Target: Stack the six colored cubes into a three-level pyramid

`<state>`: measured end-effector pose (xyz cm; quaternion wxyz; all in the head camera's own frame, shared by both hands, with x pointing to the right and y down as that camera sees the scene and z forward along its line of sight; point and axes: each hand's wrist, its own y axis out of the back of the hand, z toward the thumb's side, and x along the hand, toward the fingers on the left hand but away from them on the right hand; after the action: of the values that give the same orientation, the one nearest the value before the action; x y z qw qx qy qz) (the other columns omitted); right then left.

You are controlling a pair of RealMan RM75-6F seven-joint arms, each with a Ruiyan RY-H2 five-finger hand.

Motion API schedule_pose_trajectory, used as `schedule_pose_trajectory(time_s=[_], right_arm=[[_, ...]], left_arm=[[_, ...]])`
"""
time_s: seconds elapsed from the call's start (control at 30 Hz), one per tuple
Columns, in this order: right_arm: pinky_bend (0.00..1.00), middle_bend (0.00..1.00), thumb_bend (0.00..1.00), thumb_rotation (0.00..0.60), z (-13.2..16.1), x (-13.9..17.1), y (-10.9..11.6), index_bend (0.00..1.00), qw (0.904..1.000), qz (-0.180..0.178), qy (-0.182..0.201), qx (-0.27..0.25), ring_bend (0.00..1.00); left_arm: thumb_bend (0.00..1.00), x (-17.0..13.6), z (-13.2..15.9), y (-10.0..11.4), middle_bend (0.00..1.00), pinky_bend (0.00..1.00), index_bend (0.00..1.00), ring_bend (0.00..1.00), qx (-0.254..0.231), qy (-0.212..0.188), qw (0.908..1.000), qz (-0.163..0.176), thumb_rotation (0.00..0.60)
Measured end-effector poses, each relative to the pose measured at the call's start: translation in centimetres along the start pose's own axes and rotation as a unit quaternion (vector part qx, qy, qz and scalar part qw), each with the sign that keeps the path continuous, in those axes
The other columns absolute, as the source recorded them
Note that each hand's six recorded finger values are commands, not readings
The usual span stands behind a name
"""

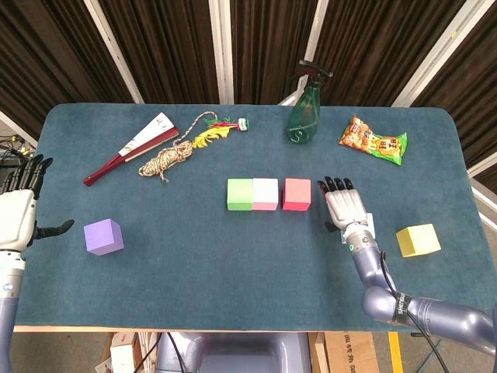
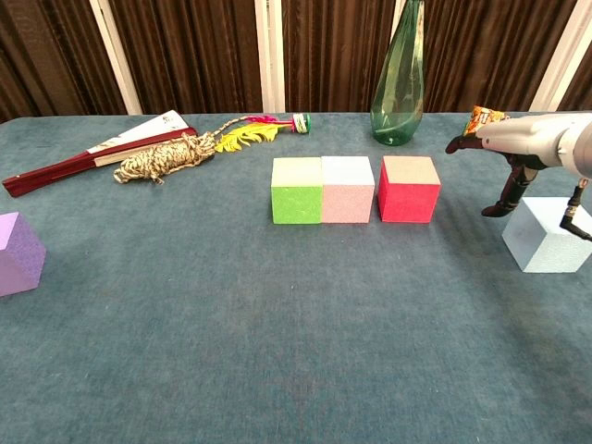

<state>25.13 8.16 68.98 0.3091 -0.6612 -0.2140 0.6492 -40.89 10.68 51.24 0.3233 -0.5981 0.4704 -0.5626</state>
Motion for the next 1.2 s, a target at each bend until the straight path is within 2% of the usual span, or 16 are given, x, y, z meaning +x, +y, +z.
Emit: schedule_pose_trajectory(time_s=[0.63, 1.2], right_arm=[[0.0, 0.04, 0.3, 0.6, -0.5, -1.0, -2.1, 0.1, 0.9993, 0.026, -0.008, 0.024, 0.0], [0.0, 0.04, 0.3, 0.6, 0.2, -1.2, -2.8, 0.1, 0.9993, 0.027, 0.015, 0.019, 0.0]], left_arm=[[0.13, 0.1, -0.1, -0.3, 0.0, 0.08, 0.0, 0.01, -0.002, 0.001, 1.0, -0.007, 0.6], [0.13, 0.1, 0.0, -0.7, 0.0, 0.08, 0.0, 0.01, -0.003, 0.001, 0.9999, -0.013, 0.6]])
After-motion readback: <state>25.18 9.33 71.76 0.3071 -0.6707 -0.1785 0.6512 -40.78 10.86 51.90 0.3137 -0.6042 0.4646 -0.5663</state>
